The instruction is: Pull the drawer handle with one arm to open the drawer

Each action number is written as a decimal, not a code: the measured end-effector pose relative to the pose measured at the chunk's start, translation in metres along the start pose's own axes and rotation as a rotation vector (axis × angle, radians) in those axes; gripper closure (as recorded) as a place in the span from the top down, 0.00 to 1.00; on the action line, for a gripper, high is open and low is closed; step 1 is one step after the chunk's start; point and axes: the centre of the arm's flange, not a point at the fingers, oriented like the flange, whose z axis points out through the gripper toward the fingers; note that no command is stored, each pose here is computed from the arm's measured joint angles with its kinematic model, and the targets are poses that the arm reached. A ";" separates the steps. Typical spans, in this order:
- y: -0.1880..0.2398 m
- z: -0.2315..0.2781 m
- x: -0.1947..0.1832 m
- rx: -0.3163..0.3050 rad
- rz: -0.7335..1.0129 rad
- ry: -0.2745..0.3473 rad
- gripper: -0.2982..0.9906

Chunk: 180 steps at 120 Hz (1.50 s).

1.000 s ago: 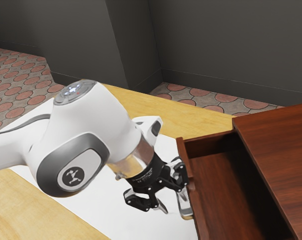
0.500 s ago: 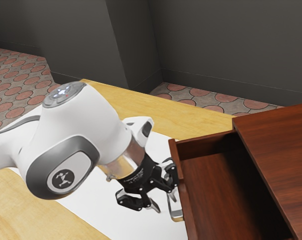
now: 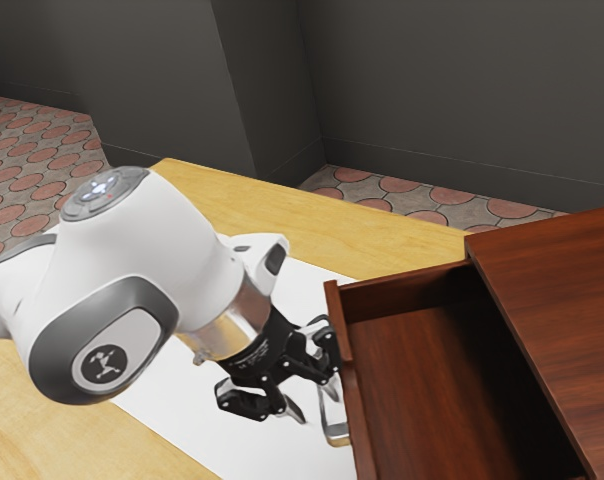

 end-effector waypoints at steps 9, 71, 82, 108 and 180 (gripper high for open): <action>-0.002 0.000 0.000 0.001 -0.001 0.001 0.41; -0.002 -0.011 -0.002 -0.019 0.019 0.015 0.42; -0.001 -0.020 -0.003 -0.032 0.035 0.032 0.42; 0.031 -0.098 0.002 -0.113 0.058 0.092 0.45; 0.015 -0.116 0.078 0.362 -0.231 0.011 0.75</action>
